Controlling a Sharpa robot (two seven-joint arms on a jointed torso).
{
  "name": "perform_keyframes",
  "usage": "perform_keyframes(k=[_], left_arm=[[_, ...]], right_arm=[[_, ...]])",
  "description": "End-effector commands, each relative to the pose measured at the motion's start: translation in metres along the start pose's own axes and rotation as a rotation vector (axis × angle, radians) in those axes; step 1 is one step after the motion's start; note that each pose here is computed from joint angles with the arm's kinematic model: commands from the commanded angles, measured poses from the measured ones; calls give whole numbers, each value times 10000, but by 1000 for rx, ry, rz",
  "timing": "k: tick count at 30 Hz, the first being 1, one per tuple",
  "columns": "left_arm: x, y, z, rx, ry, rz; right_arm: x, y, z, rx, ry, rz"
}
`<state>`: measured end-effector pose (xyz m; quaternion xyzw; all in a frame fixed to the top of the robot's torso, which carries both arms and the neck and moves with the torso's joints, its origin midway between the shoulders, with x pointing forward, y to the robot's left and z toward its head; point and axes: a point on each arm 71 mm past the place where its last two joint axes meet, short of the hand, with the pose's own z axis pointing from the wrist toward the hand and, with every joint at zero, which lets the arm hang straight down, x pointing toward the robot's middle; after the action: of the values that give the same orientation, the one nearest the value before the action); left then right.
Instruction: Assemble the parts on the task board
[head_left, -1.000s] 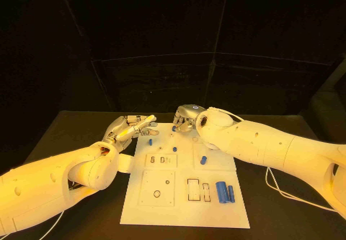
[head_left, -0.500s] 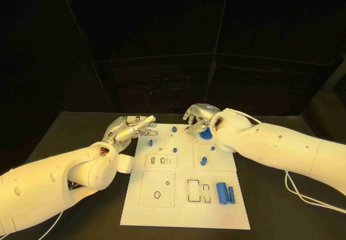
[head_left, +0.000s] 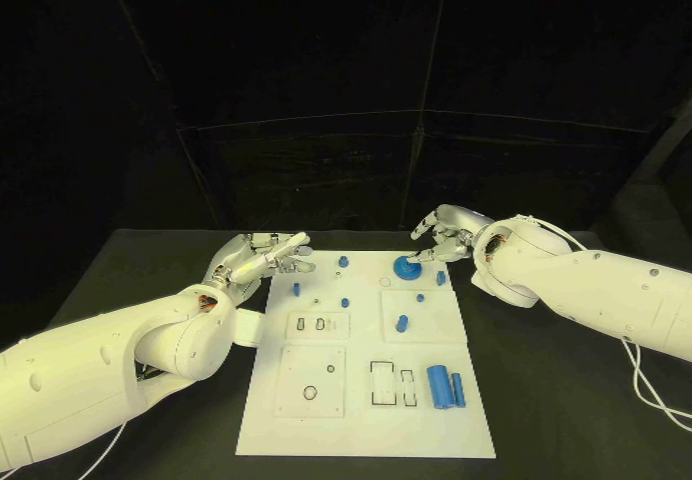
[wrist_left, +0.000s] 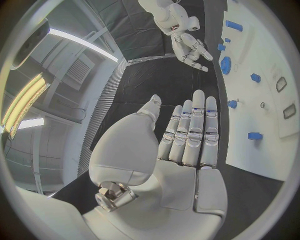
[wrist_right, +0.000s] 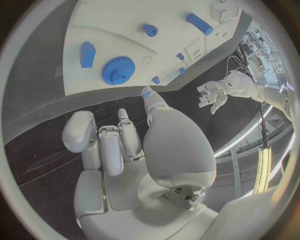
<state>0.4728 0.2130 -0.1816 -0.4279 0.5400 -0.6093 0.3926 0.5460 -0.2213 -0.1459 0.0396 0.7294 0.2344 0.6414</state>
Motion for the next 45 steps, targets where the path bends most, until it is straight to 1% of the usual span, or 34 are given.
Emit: perform_keyframes(k=[1,6,14,22,37,45], left_arm=[[22,-3,15,4,21,-1],[28,4,27,4,22,-1],[36,11,39,3,23,-2],[37,13,42,3,23,-2],[31,14,43,2,22,-1],[29,16,45,1,23,-1]], right_arm=[[57,-41,17,61,94,-17],[96,-25,58,73,122,-64],[159,46,128,68,151,-95],[181,59,167,70,156,-114],[217,44,197,80,191,-131],[236,85,210,69,194,-132]])
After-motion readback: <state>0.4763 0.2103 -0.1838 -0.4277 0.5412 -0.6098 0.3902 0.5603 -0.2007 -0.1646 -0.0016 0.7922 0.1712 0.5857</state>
